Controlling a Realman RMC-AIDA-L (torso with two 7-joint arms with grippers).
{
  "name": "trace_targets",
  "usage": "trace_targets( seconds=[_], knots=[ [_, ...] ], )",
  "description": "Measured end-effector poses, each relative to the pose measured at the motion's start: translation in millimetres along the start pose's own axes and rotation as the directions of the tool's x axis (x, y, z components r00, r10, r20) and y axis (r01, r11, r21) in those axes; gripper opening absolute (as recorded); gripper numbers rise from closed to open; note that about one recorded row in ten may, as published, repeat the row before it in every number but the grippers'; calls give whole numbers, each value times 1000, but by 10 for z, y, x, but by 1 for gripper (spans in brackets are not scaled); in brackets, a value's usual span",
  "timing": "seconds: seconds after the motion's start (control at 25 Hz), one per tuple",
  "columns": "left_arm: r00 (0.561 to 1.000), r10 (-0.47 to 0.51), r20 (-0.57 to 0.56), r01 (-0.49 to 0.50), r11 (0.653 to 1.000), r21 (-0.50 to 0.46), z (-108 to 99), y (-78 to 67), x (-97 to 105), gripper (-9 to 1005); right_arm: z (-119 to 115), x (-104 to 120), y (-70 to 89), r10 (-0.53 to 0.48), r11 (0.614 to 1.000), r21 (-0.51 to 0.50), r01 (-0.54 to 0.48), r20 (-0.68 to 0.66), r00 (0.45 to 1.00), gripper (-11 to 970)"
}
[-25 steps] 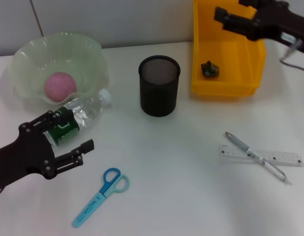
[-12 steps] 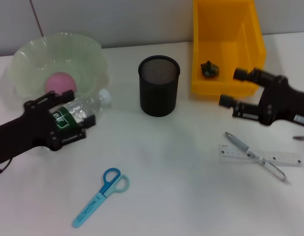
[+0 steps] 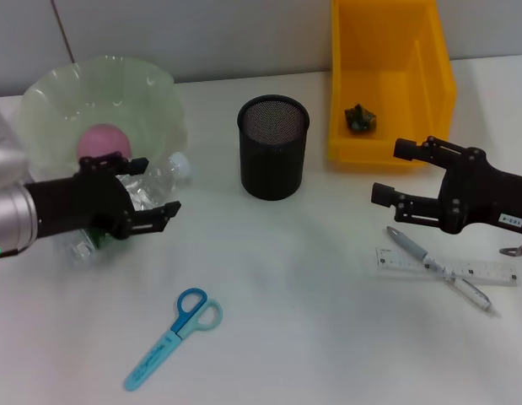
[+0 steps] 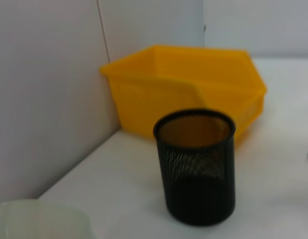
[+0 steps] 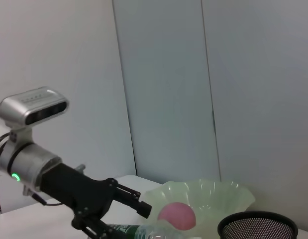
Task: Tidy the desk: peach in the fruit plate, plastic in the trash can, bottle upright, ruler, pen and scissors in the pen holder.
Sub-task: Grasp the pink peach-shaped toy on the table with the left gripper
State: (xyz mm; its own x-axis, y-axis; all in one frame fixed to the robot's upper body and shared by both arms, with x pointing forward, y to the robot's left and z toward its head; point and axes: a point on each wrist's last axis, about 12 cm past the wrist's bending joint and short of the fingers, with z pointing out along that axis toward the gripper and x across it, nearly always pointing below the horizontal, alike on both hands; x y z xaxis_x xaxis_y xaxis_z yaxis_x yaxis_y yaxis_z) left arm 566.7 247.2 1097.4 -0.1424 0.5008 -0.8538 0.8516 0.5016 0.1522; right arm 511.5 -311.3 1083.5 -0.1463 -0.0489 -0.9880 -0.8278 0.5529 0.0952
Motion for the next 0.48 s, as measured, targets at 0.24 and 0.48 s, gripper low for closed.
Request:
trace_targets(
  seconds=[0.24,0.48],
  knots=[
    [997,19,-73,-18,1000,4,98,67,-153,807,-1,3,1,2,1000,-2,-2,-3,1000,841],
    [985,23,-171,-23,1000,1,182,139,-205,807,-3,-1,-1,6,1000,-6,-6,-5,1000,841]
  ],
)
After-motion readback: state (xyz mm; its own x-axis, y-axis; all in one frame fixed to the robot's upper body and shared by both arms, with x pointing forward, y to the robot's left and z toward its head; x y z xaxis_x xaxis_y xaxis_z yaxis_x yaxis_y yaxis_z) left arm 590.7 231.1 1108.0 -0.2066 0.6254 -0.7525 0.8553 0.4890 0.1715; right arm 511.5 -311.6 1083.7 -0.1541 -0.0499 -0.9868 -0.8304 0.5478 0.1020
